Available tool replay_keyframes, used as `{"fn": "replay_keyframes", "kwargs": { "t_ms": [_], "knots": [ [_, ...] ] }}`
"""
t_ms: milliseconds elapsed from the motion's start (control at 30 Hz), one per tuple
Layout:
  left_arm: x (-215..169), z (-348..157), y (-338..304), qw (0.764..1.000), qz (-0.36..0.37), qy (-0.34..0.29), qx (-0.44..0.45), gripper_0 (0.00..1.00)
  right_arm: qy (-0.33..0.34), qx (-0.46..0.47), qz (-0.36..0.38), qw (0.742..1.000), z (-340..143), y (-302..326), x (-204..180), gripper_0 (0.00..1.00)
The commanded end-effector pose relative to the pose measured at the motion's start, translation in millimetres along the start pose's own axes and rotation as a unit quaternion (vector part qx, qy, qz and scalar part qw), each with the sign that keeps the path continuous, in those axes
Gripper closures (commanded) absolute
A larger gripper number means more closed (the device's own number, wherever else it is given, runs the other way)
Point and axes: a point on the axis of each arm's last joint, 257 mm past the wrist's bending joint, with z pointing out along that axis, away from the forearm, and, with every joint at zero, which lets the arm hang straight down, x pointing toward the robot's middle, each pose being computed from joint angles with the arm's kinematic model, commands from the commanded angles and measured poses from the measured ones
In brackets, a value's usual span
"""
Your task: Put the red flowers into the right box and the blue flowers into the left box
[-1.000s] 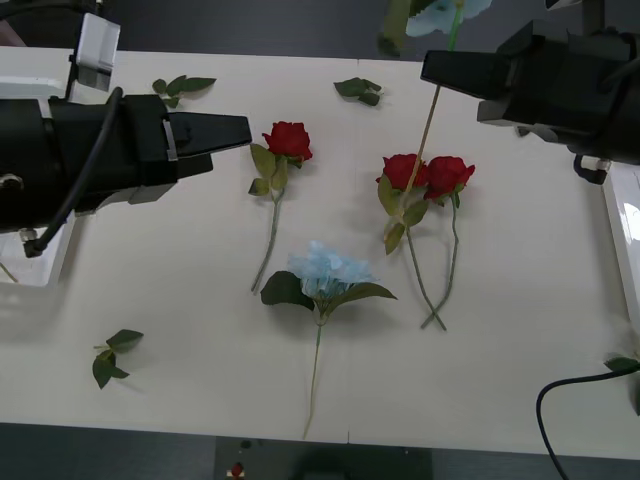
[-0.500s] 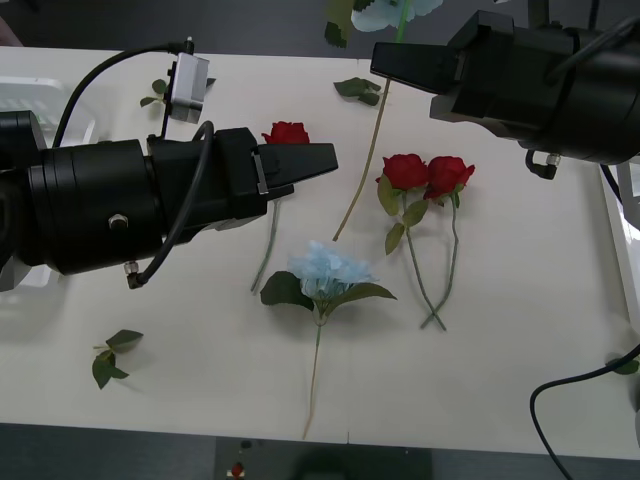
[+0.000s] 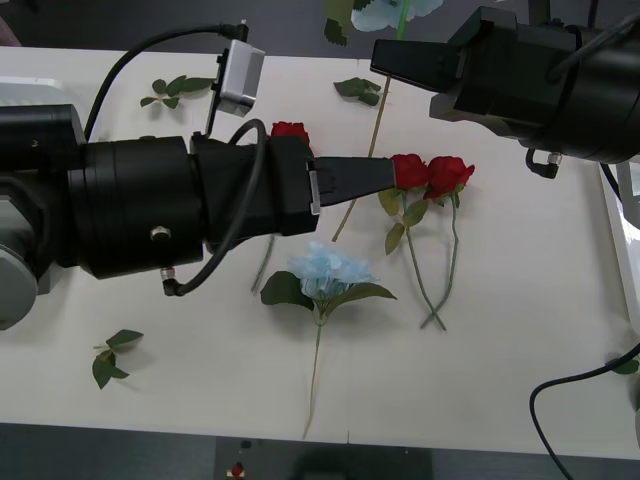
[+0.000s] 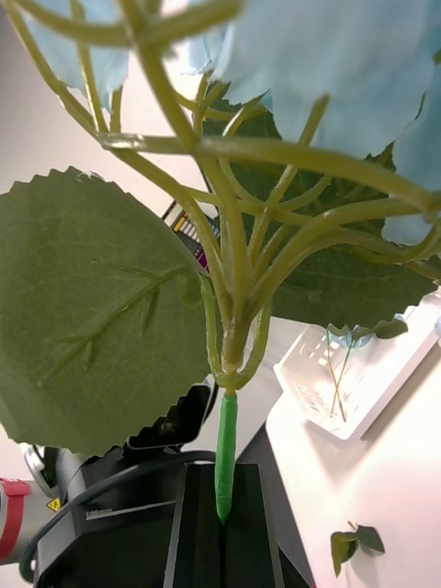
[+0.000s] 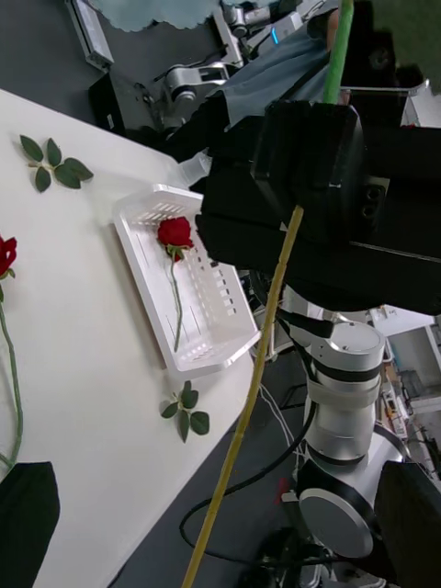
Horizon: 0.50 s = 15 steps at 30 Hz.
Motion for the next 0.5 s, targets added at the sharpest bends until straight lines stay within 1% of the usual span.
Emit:
{"fn": "replay_keyframes", "kwargs": {
  "t_ms": [33,67,100,133,200,267,500],
  "knots": [
    [-7.8,6.0,-22.7,1.0,0.006,-0.013,0.016,0.09,0.0,-0.017,-0.008,1.0,7.3,18.1,-8.7,1.0],
    [-8.2,7.2,-22.2,1.0,0.007,-0.014,0.014,0.2,0.0,-0.017,-0.008,1.0,7.3,18.1,-8.7,1.0],
    [-8.1,8.3,-21.9,1.0,0.009,-0.015,0.013,0.4,0.0,-0.017,-0.008,1.0,7.3,18.1,-8.7,1.0],
    [-7.9,8.6,-21.5,1.0,0.008,-0.015,0.012,0.48,0.0,-0.017,-0.008,1.0,7.3,18.1,-8.7,1.0],
    [-7.1,9.3,-21.6,1.0,0.006,-0.014,0.012,0.82,0.0,-0.017,-0.008,1.0,7.3,18.1,-8.7,1.0],
    [-5.2,10.0,-21.2,1.0,0.002,-0.012,0.012,1.0,0.0,-0.017,-0.008,1.0,7.3,18.1,-8.7,1.0],
    [-3.6,11.4,-20.6,1.0,0.001,-0.011,0.01,1.0,0.0,-0.017,-0.008,1.0,7.3,18.1,-8.7,1.0]
  ]
}}
